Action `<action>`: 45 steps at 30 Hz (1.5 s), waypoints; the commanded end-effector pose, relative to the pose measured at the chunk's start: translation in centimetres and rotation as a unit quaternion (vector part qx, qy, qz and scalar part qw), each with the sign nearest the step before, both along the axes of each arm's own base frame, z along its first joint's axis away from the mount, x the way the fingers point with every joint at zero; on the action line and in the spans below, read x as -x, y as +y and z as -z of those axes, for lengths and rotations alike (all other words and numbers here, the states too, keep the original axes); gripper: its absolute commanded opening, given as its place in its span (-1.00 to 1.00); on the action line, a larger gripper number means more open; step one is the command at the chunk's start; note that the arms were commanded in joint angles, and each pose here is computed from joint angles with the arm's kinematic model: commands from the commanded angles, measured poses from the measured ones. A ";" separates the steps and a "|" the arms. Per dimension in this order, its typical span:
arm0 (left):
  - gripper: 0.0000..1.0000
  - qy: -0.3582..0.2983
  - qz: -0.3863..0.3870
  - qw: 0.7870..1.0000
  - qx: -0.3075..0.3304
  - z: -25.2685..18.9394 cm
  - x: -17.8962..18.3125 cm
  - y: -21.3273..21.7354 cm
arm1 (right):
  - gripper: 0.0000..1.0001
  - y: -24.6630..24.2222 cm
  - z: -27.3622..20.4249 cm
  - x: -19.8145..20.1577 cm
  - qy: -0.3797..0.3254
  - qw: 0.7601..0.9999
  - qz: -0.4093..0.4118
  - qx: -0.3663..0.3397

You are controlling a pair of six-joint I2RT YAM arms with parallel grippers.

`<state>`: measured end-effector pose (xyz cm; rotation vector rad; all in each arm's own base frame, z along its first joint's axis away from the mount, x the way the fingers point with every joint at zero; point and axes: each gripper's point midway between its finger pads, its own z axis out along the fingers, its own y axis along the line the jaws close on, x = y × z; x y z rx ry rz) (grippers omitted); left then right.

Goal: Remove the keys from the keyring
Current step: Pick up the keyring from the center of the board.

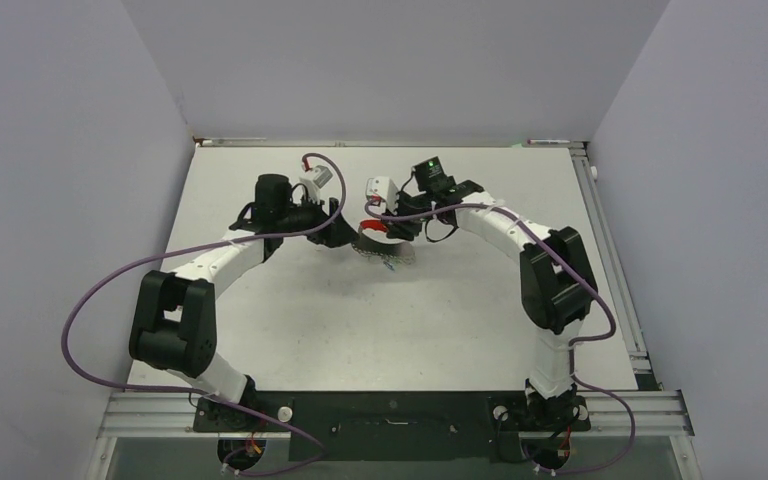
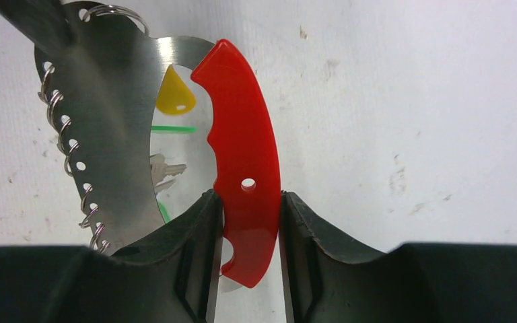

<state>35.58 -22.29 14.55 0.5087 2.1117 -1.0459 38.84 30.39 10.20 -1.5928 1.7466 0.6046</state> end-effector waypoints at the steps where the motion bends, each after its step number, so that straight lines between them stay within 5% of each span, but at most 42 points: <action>1: 0.36 -0.012 0.017 0.999 0.044 -3.9 0.1 -0.7 | -0.77 1.7 -6.0 0.0 -0.096 0.995 -0.014 -0.001; 7: 0.21 0.018 0.049 0.994 0.098 -4.6 1.4 -1.9 | -0.76 3.3 -7.2 1.4 -0.111 0.993 -0.032 0.017; 17: -0.99 0.042 0.050 0.988 0.138 -5.1 1.7 -1.3 | -0.75 4.2 -9.7 1.9 -0.114 0.993 -0.040 0.008; 19: -1.00 0.041 0.047 0.988 0.140 -5.3 1.6 -1.1 | -0.72 4.4 -10.0 2.1 -0.109 0.993 -0.042 0.001; 23: -1.00 0.023 0.044 0.988 0.146 -6.0 1.7 -0.7 | -0.20 4.4 -10.7 2.2 -0.085 0.995 -0.037 -0.019; 26: -1.00 0.002 0.041 0.988 0.146 -6.5 1.8 -0.2 | 0.60 3.8 -11.9 1.8 -0.045 0.997 -0.020 -0.060; 29: -1.00 -0.017 0.054 0.988 0.147 -7.1 2.2 -0.2 | 0.97 2.9 -12.7 1.8 0.022 0.993 -0.018 -0.116; 35: -1.00 -0.049 0.104 0.980 0.163 -9.0 3.8 -0.7 | 0.94 3.3 -12.2 4.6 0.150 0.971 -0.064 -0.174; 45: -1.00 -0.088 0.152 0.972 0.158 -10.2 5.9 -1.3 | 0.50 3.7 -9.8 11.1 0.256 0.942 -0.164 -0.144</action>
